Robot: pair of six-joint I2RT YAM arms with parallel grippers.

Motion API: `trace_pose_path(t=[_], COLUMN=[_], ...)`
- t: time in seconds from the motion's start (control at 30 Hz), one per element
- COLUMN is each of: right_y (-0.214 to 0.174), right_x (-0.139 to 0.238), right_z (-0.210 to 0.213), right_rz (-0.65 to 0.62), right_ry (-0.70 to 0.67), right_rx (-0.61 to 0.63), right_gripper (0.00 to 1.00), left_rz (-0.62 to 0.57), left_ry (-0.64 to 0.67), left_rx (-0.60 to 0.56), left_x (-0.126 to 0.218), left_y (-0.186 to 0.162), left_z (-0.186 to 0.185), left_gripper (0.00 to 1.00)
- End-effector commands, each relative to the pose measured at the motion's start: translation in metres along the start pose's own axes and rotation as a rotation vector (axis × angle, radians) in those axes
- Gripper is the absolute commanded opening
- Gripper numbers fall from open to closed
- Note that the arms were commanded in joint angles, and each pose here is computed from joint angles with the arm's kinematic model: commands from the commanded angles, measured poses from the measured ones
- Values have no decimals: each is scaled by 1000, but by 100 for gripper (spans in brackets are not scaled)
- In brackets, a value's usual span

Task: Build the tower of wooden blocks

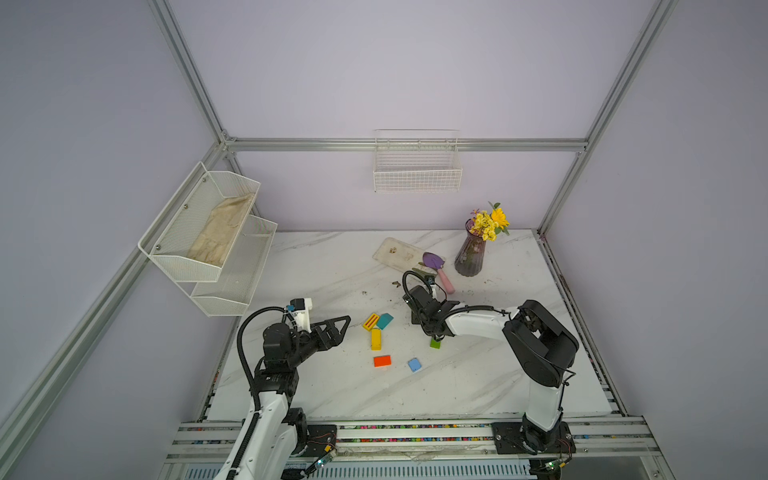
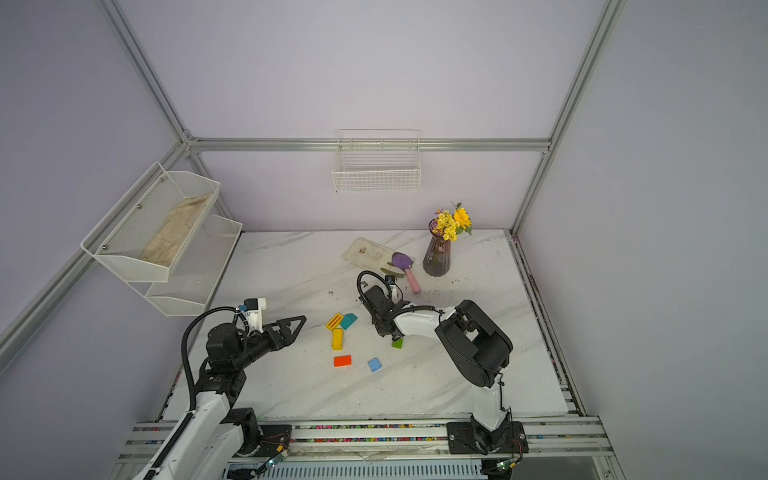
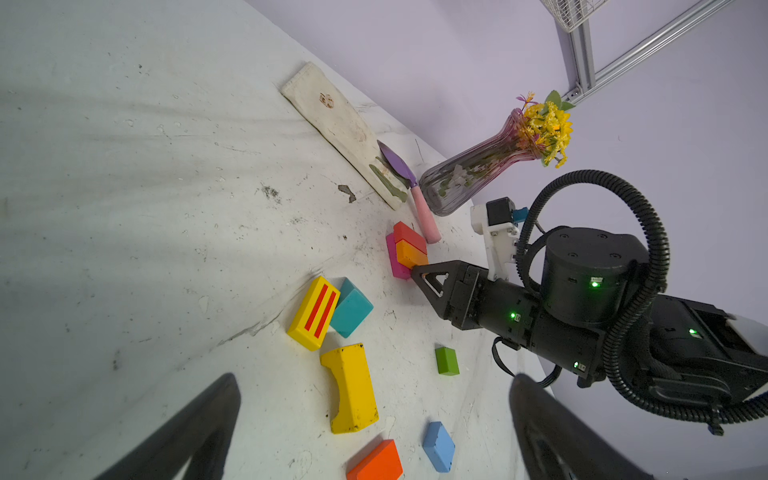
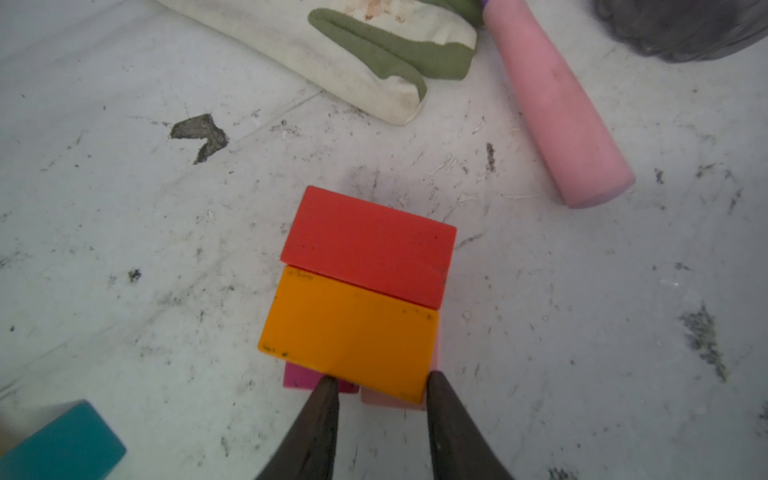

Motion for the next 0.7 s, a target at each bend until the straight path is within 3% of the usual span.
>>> trace_pose_path(t=[0.0,0.23,0.5,0.67], right_y=[3,7,28,51], right_x=[-3,2,34,40], right_z=[-6,-13,-13,1], right_rz=[-9,-18,-71,-102], right_ry=[-33,-40,35,63], right_rx=[5,-16,-68,-77], right_gripper=[39,39,52,54], left_rz=[-24,-24,-32,-34], left_ry=[-8,-8,1,2], left_rx=[-22,-22,-25,-27], left_x=[2,2,3,4], left_y=[4,4,5,5], left_z=[-2,-2,-1,-2], left_gripper=[100,100,100,100])
Point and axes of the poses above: each gripper's point midway between its finger pads, its own x axis back along the fingers, its own z axis along the line the jaws close on, y = z × x, the point moved 3 cm from there along x, back along the fingers, and after that the axes turned 2 degrees about -x, right-handed, at the moved point
